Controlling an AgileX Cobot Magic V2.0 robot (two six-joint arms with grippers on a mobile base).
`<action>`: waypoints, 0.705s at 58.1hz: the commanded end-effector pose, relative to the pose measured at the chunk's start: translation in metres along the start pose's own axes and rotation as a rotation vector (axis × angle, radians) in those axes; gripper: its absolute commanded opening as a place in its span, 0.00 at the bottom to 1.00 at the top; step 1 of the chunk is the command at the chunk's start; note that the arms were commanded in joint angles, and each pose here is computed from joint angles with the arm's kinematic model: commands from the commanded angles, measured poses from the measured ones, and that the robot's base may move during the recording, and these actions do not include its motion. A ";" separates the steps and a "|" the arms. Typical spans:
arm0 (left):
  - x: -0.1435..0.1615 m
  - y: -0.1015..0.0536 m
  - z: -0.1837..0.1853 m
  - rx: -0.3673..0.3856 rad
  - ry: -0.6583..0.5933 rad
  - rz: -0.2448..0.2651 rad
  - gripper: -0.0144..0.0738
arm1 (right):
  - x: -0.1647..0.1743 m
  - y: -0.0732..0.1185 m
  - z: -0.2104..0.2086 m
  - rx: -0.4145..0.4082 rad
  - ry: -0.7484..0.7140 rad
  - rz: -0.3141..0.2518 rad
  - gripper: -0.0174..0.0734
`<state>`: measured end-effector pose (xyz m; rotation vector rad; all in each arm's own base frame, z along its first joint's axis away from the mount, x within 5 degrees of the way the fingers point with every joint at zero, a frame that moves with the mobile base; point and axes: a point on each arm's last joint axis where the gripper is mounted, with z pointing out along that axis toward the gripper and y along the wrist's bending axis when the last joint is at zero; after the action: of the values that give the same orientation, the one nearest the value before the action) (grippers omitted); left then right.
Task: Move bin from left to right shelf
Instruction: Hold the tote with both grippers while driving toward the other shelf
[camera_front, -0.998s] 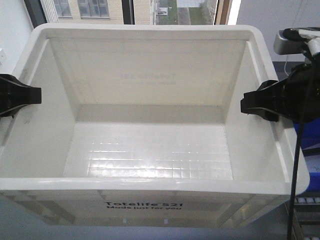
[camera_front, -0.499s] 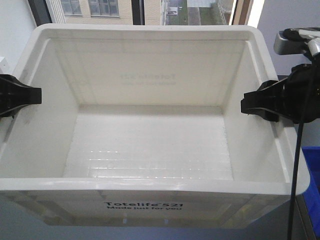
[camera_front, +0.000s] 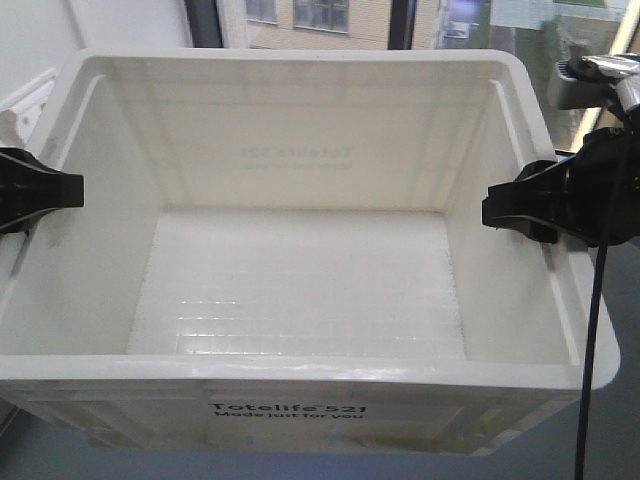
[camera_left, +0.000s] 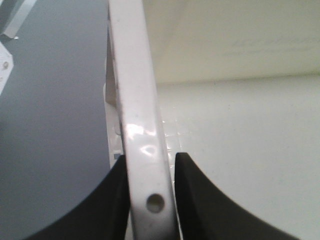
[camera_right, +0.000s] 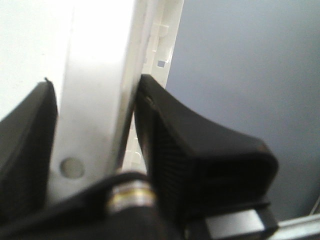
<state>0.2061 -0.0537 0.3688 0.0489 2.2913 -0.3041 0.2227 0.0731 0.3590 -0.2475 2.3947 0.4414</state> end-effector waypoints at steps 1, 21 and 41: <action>-0.020 -0.003 -0.019 0.007 -0.186 0.070 0.16 | -0.016 0.004 -0.021 0.000 -0.161 -0.052 0.19; -0.020 -0.003 -0.019 0.007 -0.186 0.070 0.16 | -0.016 0.004 -0.021 0.000 -0.162 -0.052 0.19; -0.020 -0.003 -0.019 0.007 -0.186 0.070 0.16 | -0.016 0.004 -0.021 0.000 -0.161 -0.052 0.19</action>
<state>0.2060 -0.0536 0.3687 0.0494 2.2922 -0.3029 0.2227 0.0732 0.3590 -0.2465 2.3941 0.4435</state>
